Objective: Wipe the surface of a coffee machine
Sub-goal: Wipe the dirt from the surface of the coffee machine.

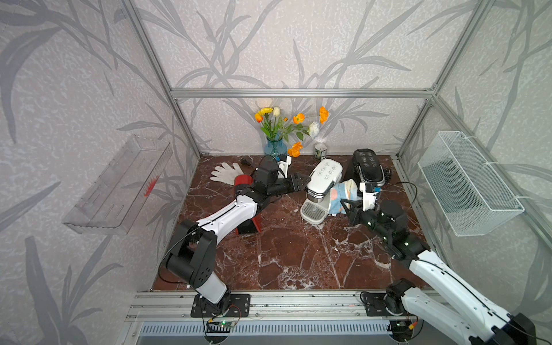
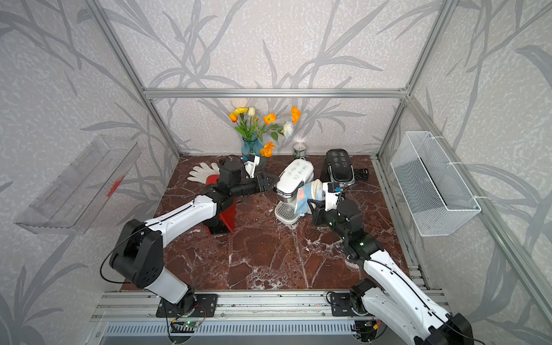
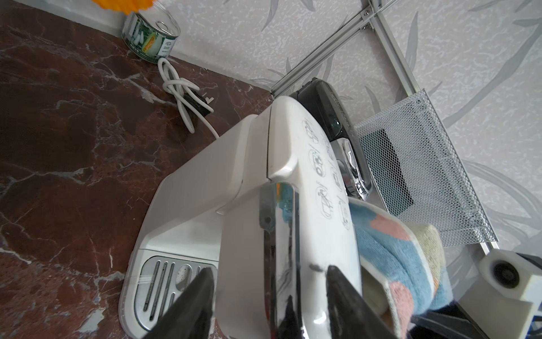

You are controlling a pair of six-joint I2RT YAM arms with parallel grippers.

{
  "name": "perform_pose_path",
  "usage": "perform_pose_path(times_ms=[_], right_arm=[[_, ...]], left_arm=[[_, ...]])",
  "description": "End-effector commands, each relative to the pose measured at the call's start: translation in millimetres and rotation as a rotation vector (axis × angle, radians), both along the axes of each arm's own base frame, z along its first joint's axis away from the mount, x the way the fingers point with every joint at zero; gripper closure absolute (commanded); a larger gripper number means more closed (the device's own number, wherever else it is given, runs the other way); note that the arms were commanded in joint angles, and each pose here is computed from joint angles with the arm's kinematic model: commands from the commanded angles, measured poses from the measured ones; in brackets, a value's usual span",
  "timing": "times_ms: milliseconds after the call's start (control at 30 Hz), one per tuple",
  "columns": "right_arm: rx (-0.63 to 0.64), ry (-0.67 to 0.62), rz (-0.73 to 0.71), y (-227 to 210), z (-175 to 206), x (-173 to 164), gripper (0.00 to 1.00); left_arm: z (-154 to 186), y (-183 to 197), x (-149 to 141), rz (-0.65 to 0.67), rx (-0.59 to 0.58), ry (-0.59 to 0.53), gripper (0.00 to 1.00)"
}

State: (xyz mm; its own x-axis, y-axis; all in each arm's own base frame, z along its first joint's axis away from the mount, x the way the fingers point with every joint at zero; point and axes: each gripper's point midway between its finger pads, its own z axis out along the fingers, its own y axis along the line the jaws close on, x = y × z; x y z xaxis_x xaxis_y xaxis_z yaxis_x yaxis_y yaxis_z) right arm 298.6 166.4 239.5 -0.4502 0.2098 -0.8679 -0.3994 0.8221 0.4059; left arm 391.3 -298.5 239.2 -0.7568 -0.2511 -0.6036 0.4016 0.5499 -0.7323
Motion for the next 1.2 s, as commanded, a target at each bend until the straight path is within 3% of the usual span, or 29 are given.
perform_pose_path(times_ms=[0, 267, 867, 1167], right_arm=[[-0.077, 0.038, -0.033, -5.3, -7.4, 22.0, 1.0], [-0.143, 0.136, -0.082, -1.6, -54.2, 58.3, 1.0], [-0.102, 0.277, 0.022, 26.6, -147.3, 66.0, 1.0], [-0.088, 0.293, 0.148, 66.8, -163.2, 65.7, 1.0]], left_arm=[[4.4, -3.9, 1.9, -0.008, 0.021, -0.023, 0.4], [4.8, -10.0, -1.9, -0.032, 0.044, -0.023, 0.4], [-18.6, -40.2, 6.3, -0.094, 0.042, 0.032, 0.41], [-24.5, -42.7, 8.2, -0.1, 0.046, 0.045, 0.41]])
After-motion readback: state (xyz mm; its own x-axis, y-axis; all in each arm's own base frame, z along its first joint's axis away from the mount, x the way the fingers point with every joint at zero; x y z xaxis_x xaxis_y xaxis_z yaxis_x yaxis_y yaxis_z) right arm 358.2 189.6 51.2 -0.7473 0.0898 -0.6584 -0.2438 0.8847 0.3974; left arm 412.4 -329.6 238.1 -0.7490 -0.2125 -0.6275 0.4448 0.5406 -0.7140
